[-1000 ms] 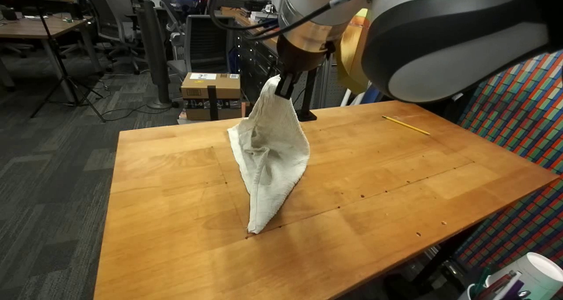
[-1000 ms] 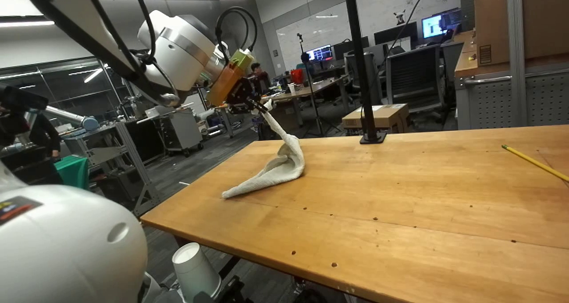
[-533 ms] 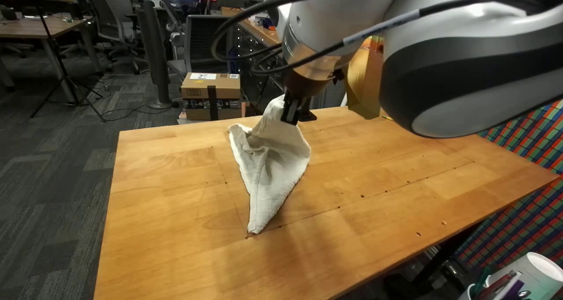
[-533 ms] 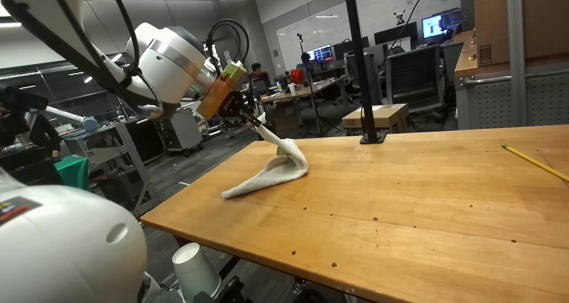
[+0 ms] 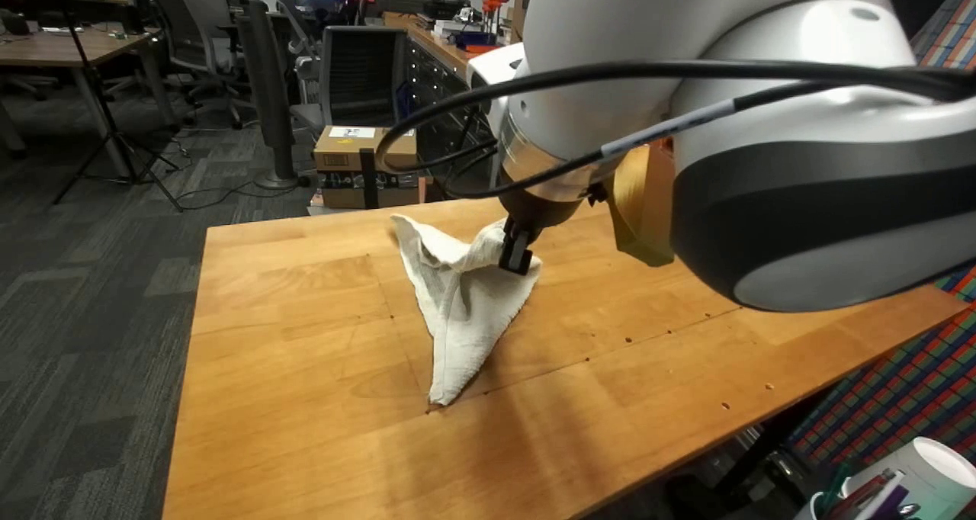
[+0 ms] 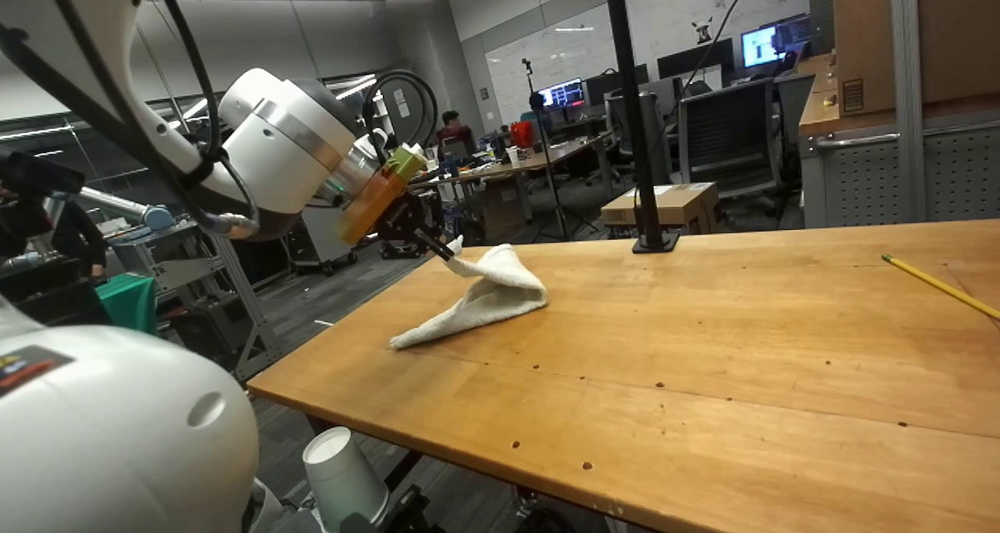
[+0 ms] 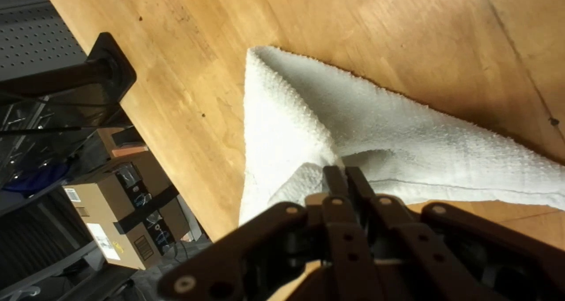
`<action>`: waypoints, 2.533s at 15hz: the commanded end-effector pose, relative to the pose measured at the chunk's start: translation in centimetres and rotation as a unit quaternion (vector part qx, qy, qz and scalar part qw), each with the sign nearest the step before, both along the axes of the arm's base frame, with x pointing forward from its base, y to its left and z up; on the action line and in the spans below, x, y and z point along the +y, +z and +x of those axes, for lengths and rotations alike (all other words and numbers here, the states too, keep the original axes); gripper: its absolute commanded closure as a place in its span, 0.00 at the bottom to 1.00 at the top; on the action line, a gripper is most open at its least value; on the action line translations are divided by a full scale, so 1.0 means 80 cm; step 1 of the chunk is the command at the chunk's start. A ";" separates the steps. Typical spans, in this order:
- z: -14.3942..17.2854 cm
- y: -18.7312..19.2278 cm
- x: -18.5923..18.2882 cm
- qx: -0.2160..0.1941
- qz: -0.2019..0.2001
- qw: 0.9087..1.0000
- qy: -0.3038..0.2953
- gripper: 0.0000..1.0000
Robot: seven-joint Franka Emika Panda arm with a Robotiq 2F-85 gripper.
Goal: Fold the cloth on the table
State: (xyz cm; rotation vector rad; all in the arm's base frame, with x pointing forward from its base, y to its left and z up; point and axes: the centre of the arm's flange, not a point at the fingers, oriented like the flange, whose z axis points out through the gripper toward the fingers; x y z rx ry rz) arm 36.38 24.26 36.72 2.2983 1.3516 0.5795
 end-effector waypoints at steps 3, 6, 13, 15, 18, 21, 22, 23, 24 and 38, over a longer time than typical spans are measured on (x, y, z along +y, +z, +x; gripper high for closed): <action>-0.033 -0.001 0.013 0.017 -0.019 1.000 0.005 0.93; -0.046 -0.007 0.025 0.026 -0.031 0.999 0.008 0.93; -0.073 -0.015 0.050 0.030 -0.064 0.997 0.030 0.55; -0.075 -0.018 0.052 0.034 -0.069 0.997 0.031 0.41; -0.070 -0.021 0.049 0.042 -0.070 0.996 0.020 0.19; -0.060 -0.019 0.036 0.059 -0.056 0.997 -0.011 0.00; -0.054 -0.017 0.027 0.069 -0.043 0.996 -0.031 0.00; -0.045 -0.011 0.013 0.067 -0.030 0.996 -0.057 0.00; -0.038 -0.007 0.000 0.071 -0.017 0.994 -0.080 0.00; 0.019 0.035 -0.195 0.048 0.034 0.967 -0.248 0.00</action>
